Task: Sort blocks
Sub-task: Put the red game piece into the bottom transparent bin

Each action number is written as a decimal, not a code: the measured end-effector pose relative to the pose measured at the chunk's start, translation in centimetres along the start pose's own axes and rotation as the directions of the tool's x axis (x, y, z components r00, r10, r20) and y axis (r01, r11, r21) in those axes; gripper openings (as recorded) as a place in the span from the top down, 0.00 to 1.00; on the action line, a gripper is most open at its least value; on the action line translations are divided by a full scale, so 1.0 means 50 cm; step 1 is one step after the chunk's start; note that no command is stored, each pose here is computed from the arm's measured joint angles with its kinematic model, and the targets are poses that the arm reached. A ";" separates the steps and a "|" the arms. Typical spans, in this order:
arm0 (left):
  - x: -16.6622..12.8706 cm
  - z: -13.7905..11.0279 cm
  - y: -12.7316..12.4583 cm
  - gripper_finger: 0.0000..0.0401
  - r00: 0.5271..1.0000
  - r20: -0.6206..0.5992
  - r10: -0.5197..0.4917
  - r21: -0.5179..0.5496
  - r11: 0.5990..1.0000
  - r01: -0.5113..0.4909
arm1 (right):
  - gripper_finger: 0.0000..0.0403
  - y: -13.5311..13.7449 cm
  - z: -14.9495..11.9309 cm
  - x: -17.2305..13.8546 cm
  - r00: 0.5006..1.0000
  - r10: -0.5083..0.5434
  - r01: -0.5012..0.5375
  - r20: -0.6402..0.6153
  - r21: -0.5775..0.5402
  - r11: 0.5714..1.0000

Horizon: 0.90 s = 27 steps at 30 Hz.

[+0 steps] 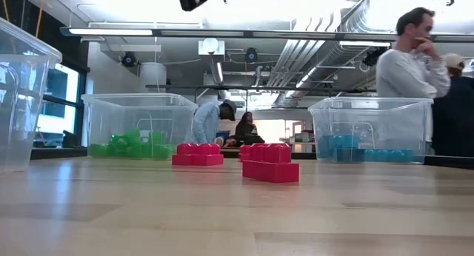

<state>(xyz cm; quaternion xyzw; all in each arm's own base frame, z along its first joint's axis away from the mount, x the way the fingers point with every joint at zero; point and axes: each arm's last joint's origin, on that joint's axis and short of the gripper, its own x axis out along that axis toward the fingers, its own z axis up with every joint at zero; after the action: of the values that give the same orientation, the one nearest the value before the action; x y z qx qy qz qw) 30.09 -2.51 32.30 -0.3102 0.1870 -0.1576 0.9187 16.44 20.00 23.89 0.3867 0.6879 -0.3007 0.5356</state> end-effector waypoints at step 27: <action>0.021 0.000 0.010 0.37 1.000 0.015 -0.010 -0.040 0.999 0.011 | 1.00 0.041 -0.020 0.131 0.968 -0.248 0.205 -0.035 -0.461 0.864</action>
<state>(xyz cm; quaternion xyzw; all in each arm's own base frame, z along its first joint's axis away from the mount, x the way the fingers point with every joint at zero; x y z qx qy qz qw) 31.08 -2.54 31.72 -0.3305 0.1818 -0.1564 0.9128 16.84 23.26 17.78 0.1810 0.8037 -0.1745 0.5393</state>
